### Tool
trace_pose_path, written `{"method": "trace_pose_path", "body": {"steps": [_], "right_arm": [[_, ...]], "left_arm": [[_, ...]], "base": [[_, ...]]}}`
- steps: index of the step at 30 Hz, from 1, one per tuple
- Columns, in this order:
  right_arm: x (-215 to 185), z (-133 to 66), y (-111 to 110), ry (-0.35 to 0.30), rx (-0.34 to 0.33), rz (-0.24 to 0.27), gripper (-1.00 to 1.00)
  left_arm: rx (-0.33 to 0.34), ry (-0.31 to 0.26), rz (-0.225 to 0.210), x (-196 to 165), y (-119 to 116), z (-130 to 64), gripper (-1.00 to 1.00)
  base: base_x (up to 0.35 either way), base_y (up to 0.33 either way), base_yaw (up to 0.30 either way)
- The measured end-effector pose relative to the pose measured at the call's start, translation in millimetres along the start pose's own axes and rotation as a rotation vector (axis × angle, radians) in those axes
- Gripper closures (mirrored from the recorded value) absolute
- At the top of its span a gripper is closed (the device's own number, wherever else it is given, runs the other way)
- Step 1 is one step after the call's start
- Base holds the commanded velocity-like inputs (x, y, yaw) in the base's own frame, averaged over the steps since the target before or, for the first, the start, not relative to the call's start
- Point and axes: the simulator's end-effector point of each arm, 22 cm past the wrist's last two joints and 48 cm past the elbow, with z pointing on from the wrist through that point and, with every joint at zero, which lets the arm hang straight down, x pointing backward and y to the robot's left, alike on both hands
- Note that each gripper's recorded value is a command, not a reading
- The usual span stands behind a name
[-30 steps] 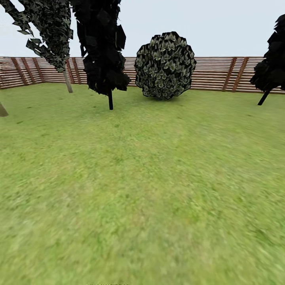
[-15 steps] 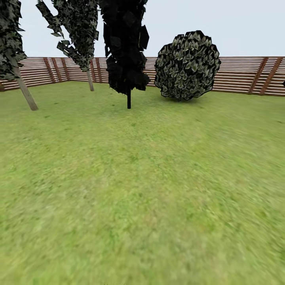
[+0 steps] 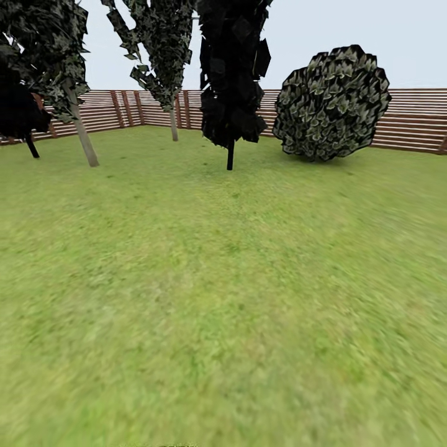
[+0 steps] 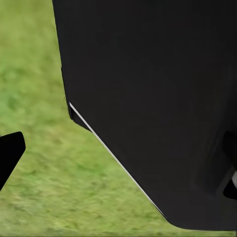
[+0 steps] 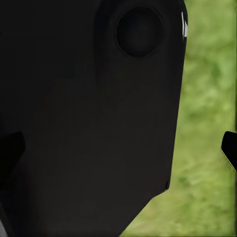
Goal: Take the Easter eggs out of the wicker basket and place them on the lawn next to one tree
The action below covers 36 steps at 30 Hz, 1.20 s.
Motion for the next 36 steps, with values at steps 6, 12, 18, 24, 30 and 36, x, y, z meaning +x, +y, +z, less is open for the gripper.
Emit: {"method": "trace_pose_path", "body": {"steps": [6,12,18,24,30,36], "right_arm": [[0.0,0.0,0.0,0.0,0.0,0.0,-1.0],[0.0,0.0,0.0,0.0,0.0,0.0,-1.0],[-0.1,0.0,0.0,0.0,0.0,0.0,-1.0],[-0.1,0.0,0.0,0.0,0.0,0.0,-1.0],[0.0,0.0,0.1,0.0,0.0,0.0,-1.0],[-0.3,0.0,0.0,-0.001,0.0,0.0,-1.0]], "left_arm": [[0.0,0.0,0.0,0.0,-0.2,0.0,-1.0],[0.0,0.0,0.0,0.1,-0.1,0.0,-1.0],[0.0,0.0,0.0,0.0,-0.3,0.0,-1.0],[0.0,0.0,0.0,0.0,-0.3,0.0,-1.0],[0.0,0.0,0.0,0.0,-0.1,0.0,-1.0],[0.001,0.0,0.0,0.0,-0.4,0.0,-1.0]], "base": [[0.0,0.0,0.293],[0.0,0.0,0.293],[0.0,0.0,0.293],[0.0,0.0,0.293],[0.0,0.0,0.293],[0.0,0.0,0.293]]}}
